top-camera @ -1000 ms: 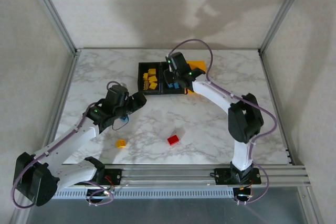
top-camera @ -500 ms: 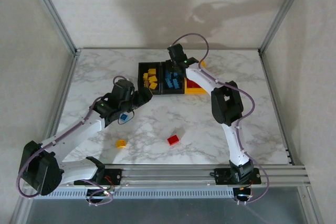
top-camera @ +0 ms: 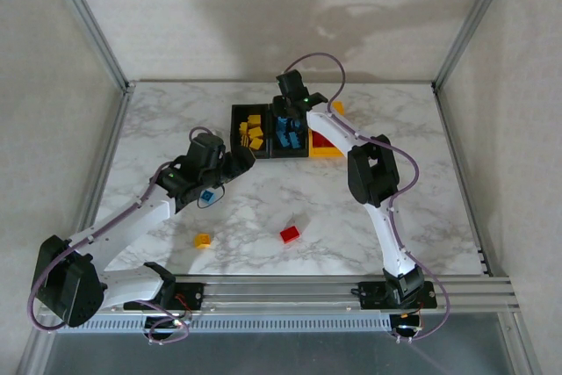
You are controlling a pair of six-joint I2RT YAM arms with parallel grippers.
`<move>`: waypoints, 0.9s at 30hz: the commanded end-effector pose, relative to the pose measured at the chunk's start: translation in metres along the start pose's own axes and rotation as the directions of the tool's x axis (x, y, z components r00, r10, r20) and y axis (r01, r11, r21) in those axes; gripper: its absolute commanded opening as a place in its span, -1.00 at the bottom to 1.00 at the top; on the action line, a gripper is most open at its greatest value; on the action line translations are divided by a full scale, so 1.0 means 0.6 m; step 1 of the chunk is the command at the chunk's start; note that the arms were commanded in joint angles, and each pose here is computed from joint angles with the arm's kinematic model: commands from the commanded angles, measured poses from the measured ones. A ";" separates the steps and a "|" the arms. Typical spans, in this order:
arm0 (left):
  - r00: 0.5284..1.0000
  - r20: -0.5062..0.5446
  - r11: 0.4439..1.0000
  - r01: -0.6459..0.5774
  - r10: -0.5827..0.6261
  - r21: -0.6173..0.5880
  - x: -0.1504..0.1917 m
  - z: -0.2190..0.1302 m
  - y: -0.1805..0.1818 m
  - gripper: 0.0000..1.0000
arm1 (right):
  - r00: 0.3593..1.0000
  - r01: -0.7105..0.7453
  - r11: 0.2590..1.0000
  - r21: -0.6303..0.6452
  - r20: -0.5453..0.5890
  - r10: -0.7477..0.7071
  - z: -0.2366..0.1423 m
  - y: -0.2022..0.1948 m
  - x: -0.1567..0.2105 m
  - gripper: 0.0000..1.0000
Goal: Sort the legos into containers by color
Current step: Place the lego in the container, then pick up the lego from the bottom-center of the table.
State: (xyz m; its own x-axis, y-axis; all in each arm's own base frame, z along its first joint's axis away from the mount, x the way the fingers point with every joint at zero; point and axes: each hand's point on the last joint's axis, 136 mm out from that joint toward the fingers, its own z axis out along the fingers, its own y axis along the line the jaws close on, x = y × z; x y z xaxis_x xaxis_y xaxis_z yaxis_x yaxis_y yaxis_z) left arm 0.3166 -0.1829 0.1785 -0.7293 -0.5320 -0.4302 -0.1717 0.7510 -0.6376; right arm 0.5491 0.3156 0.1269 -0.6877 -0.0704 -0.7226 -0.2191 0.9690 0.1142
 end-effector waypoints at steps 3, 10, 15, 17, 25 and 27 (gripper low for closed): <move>1.000 0.020 1.000 -0.006 0.006 -0.009 0.000 -0.011 0.005 0.53 | 0.994 0.031 1.000 -0.003 0.101 -0.031 -0.104 0.017 -0.052 -0.06; 1.000 0.016 0.999 -0.007 0.007 -0.034 0.009 -0.015 0.023 0.53 | 0.992 0.031 0.999 -0.034 0.125 -0.026 -0.247 0.011 -0.013 0.19; 1.000 0.004 0.999 -0.015 0.015 -0.030 0.018 -0.024 0.029 0.53 | 0.997 0.074 0.989 -0.125 -0.003 -0.075 -0.307 0.036 0.125 0.35; 0.999 -0.021 1.000 -0.028 0.028 -0.012 0.028 -0.027 0.028 0.54 | 0.992 0.094 0.984 -0.150 -0.070 -0.105 -0.323 0.043 0.187 0.46; 0.996 -0.075 0.998 -0.043 0.040 -0.045 0.061 -0.054 0.064 0.55 | 0.951 0.113 0.971 -0.212 -0.260 -0.167 -0.367 0.075 0.362 0.53; 0.995 -0.096 0.999 -0.035 0.032 -0.036 0.074 -0.058 0.070 0.55 | 0.942 0.113 0.976 -0.187 -0.291 -0.165 -0.369 0.072 0.390 0.58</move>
State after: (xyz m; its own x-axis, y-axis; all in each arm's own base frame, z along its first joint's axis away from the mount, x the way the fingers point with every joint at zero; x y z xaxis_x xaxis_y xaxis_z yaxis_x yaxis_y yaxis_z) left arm 0.2735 -0.1620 0.1684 -0.7518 -0.5040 -0.4251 -0.1671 0.7693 -0.6166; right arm 0.2418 0.2922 0.1131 -0.7865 -0.3310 -0.5215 -0.4594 0.8778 0.1356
